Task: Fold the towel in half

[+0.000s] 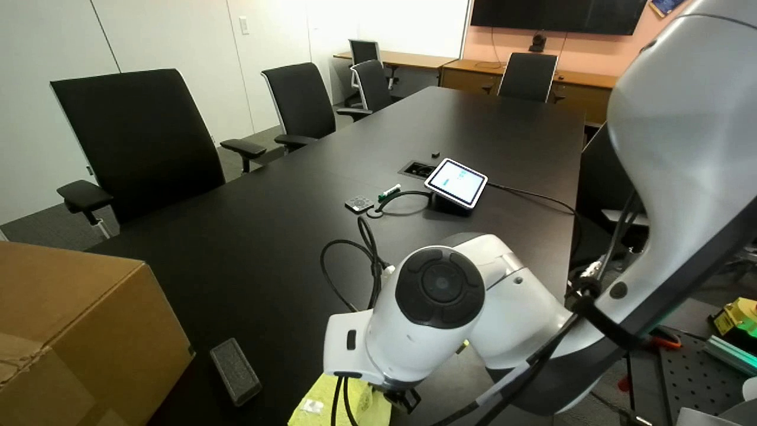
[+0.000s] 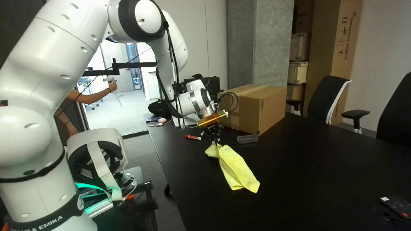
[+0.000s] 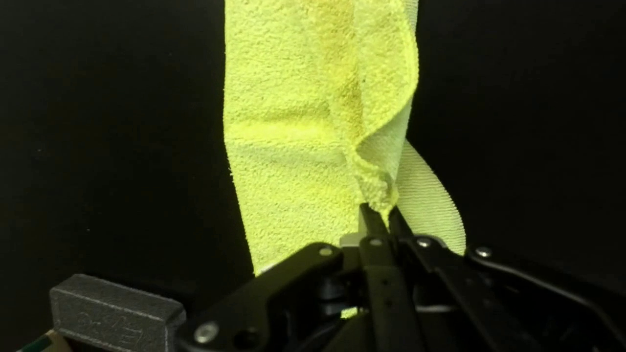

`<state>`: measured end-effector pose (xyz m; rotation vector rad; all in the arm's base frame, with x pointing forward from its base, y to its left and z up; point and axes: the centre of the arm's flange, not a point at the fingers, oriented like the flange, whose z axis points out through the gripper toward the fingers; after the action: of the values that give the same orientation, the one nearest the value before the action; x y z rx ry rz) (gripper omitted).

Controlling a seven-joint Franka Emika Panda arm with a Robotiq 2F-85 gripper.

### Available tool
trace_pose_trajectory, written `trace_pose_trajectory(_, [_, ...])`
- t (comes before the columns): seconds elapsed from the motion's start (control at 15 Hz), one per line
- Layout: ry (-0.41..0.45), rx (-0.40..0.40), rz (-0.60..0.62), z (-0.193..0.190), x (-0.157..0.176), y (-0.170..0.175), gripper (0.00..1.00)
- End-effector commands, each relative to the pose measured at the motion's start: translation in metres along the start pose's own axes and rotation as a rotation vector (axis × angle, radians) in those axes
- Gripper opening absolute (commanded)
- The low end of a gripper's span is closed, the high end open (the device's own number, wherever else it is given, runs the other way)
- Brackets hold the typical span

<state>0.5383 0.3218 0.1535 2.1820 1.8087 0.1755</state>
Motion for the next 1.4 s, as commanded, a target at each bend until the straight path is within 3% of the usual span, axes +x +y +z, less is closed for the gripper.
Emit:
trace_pose_trajectory(0.0, [0.029, -0.03, 0.061, 0.013, 0.035, 0.025, 0.01])
trace_pose_trajectory(0.33, [0.077, -0.034, 0.128, 0.013, 0.056, 0.054, 0.01])
trace_pose_trajectory(0.73, [0.083, -0.032, 0.169, 0.021, 0.068, 0.062, 0.02])
trace_pose_trajectory(0.8, [0.079, -0.019, 0.178, 0.021, 0.07, 0.062, 0.29])
trace_pose_trajectory(0.93, [0.068, 0.008, 0.187, 0.019, 0.071, 0.062, 0.35])
trace_pose_trajectory(1.33, [0.016, 0.077, 0.246, -0.007, 0.061, 0.07, 0.8])
